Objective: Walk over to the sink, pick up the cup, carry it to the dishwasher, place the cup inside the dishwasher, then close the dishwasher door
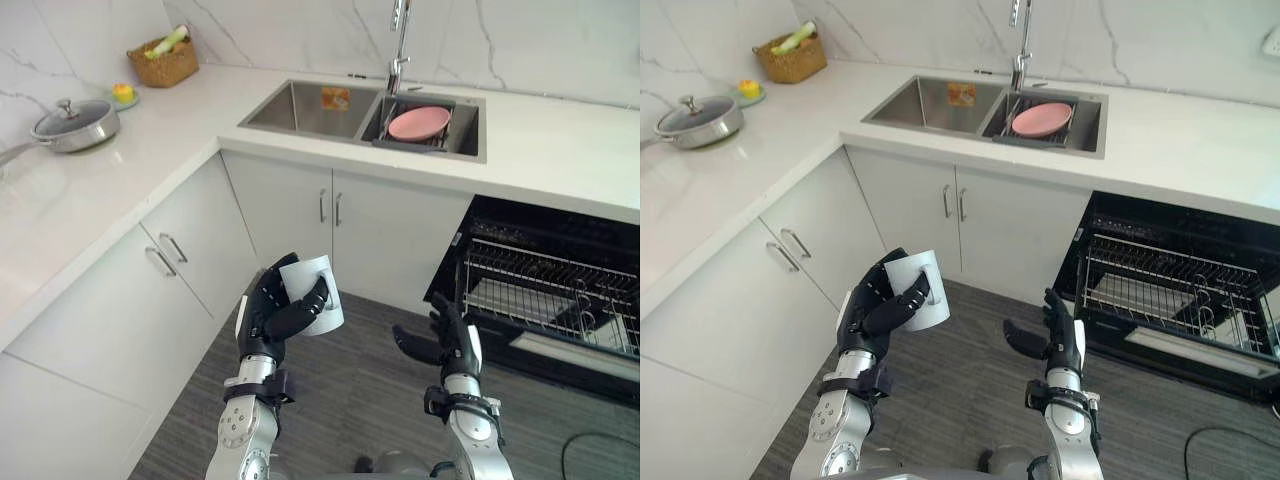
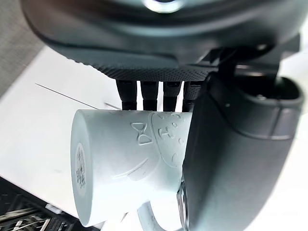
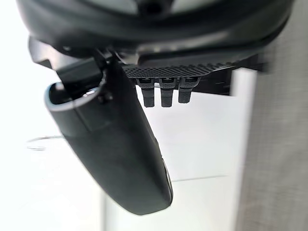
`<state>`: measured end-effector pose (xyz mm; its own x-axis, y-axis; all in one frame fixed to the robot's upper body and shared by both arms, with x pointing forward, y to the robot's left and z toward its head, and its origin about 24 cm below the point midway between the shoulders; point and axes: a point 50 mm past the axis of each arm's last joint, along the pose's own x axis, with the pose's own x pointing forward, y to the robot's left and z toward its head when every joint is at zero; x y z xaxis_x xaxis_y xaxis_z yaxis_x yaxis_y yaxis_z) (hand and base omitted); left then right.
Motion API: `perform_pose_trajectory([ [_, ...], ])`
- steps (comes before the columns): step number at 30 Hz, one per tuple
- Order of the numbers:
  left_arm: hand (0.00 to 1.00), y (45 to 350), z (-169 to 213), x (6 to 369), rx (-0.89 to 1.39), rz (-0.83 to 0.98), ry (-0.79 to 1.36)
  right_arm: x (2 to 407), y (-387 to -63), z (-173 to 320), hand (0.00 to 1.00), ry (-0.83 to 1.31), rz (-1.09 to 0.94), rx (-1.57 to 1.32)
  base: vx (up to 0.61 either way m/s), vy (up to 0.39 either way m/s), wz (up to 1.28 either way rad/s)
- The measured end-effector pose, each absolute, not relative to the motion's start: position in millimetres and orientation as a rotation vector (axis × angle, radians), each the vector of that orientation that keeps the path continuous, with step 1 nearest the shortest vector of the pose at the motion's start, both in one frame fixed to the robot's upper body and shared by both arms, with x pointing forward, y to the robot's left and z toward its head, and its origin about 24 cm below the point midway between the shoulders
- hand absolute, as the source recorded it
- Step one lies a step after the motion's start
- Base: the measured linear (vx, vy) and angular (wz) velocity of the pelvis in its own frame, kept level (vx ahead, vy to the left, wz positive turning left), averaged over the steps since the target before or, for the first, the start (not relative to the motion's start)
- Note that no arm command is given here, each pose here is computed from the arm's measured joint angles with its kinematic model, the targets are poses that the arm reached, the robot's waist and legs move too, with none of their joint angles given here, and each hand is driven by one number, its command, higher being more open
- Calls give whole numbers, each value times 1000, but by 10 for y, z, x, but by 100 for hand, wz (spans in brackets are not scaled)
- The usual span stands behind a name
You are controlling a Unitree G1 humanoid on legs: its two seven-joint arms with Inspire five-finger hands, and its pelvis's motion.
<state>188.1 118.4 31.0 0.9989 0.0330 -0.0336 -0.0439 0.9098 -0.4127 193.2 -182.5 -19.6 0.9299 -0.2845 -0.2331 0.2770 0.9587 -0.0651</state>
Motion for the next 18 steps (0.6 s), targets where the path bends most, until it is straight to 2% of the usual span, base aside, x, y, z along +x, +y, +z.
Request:
perform_pose_trajectory([
  [6,30,1195,264,1840,-418,46,51,1894,-1830,-353,90,319,-286,-39,374,237,-61],
  [12,30,1262,247,1846,-360,35,63,1912,-1611,-372,90,329,-253,25,320,226,-66],
  [18,30,1324,241,1862,-334,52,57,2049,-1536,-412,90,340,-221,26,210,33,-41],
])
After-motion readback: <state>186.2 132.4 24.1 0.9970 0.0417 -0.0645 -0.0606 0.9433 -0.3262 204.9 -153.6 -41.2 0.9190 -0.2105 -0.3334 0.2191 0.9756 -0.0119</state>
